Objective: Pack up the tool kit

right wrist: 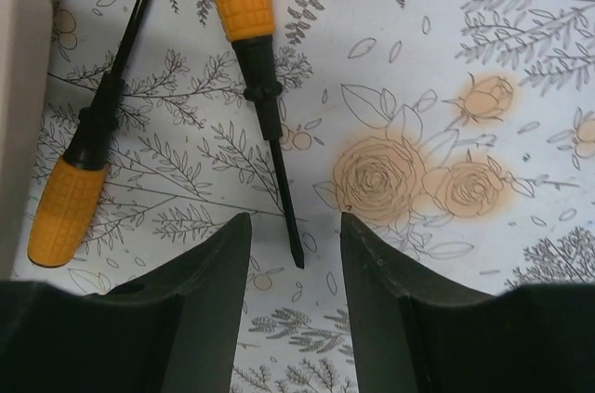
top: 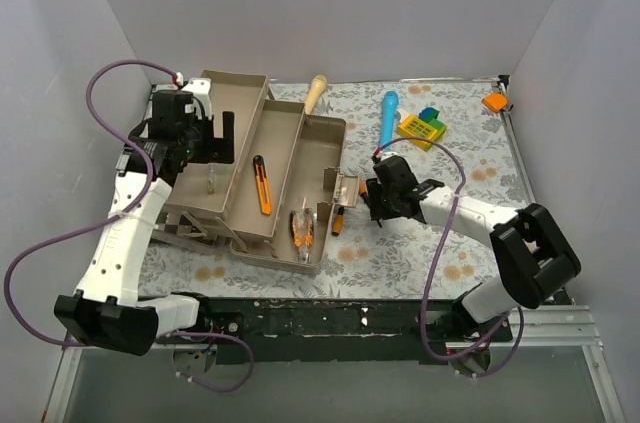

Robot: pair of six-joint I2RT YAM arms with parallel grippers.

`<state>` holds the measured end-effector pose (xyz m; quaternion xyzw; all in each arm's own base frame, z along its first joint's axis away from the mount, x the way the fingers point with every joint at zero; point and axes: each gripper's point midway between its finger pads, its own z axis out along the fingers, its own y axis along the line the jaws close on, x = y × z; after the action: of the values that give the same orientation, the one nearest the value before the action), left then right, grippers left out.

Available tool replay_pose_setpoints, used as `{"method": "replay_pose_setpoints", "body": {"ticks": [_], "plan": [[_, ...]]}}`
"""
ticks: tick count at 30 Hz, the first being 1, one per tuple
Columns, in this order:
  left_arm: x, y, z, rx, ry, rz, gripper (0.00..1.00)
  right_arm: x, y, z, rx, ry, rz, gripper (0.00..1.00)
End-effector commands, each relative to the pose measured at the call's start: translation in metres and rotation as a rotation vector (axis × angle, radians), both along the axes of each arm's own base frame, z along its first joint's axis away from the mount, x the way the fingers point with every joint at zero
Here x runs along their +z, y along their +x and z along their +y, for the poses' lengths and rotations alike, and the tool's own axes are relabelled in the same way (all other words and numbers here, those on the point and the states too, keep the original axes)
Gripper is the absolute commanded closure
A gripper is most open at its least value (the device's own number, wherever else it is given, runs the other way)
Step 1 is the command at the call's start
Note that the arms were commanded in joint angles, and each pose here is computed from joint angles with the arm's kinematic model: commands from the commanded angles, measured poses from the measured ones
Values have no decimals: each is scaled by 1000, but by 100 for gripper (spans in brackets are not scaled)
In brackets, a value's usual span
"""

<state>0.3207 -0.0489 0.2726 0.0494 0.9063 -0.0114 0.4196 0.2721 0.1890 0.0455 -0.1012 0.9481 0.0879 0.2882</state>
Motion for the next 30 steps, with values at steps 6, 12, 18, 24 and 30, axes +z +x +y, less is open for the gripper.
{"method": "replay_pose_setpoints", "body": {"ticks": [6, 12, 18, 24, 30], "plan": [[67, -12, -9, -32, -97, -184, 2, -11, 38, 30, 52, -70, -68, 56], [84, -26, -10, -43, -125, -233, 2, -33, 40, 20, -18, -155, -18, 74], [92, -43, -28, -118, -223, -256, 2, -44, 21, 16, -36, -122, 29, 99], [108, -68, -74, -278, -483, -280, 2, -12, 8, 2, -90, -66, -33, 99], [134, -97, -104, -370, -697, -346, 2, 97, -18, 7, -70, 38, -344, 99]]}}
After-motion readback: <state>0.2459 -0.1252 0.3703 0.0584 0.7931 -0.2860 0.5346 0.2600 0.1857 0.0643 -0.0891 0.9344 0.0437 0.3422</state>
